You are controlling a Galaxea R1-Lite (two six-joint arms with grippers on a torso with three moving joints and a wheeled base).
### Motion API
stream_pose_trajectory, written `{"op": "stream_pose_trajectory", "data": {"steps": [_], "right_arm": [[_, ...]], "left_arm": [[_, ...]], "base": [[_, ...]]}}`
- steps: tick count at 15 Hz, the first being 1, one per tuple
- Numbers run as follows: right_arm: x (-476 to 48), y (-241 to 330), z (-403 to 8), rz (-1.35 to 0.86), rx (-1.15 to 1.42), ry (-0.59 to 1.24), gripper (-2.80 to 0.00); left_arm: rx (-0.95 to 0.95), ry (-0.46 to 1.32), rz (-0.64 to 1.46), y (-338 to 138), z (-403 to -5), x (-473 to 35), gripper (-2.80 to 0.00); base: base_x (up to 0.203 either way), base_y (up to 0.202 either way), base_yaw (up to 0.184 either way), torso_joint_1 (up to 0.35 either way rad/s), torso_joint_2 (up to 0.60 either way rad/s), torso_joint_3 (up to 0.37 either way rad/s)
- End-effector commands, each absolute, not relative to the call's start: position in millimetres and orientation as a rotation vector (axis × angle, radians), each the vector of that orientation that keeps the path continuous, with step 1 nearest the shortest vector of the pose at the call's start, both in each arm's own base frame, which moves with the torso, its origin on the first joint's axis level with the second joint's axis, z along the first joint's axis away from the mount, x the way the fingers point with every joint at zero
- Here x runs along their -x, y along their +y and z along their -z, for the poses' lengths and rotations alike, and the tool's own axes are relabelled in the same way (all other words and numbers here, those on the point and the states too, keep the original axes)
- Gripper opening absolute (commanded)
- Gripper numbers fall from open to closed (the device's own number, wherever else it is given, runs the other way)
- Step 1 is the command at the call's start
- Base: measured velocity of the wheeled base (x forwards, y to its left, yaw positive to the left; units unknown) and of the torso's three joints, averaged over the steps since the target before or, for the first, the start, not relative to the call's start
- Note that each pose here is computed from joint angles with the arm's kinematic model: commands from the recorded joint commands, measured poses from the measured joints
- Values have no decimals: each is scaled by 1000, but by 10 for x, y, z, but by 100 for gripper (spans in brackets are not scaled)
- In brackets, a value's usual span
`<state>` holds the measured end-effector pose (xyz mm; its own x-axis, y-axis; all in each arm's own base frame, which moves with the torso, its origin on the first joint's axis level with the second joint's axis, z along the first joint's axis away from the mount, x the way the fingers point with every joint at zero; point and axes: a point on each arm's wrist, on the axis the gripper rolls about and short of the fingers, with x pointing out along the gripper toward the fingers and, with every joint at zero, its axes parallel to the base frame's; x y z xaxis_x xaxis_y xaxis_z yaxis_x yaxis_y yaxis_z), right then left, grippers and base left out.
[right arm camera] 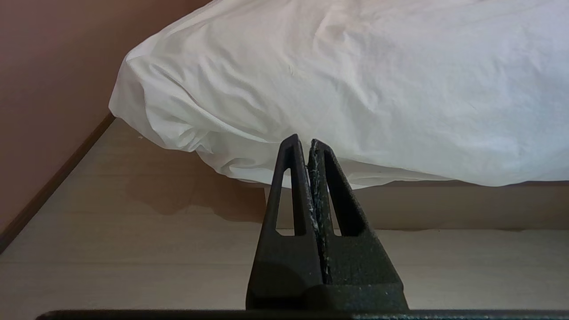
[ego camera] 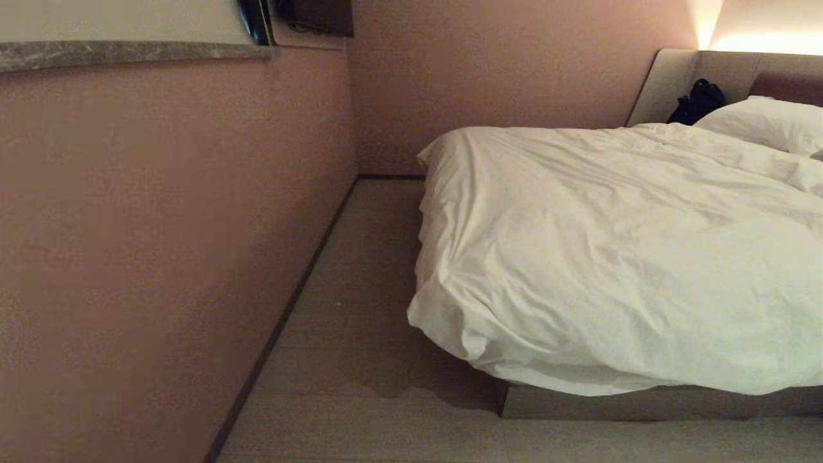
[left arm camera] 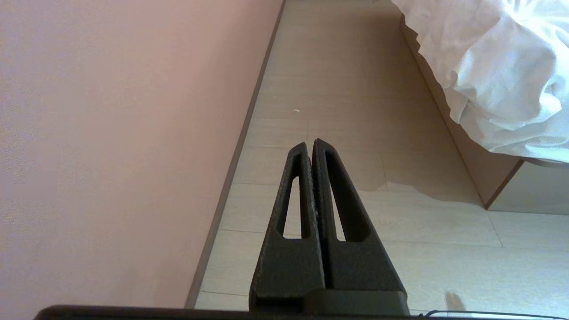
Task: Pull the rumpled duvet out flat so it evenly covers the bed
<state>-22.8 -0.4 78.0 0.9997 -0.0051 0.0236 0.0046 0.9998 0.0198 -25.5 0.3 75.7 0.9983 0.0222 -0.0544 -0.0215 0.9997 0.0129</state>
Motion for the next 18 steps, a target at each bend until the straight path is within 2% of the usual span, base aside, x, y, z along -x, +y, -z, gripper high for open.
{"op": "stream_pose_trajectory", "data": {"steps": [1, 18], "right_arm": [[228, -4, -780, 4, -20, -25, -280], [228, -4, -780, 4, -20, -25, -280]], "left_arm": [[-13, 57, -23, 3, -754, 254, -280], [-13, 57, -23, 3, -755, 254, -280]], "base": [[0, 0, 0, 0, 0, 0], [0, 0, 0, 0, 0, 0]]}}
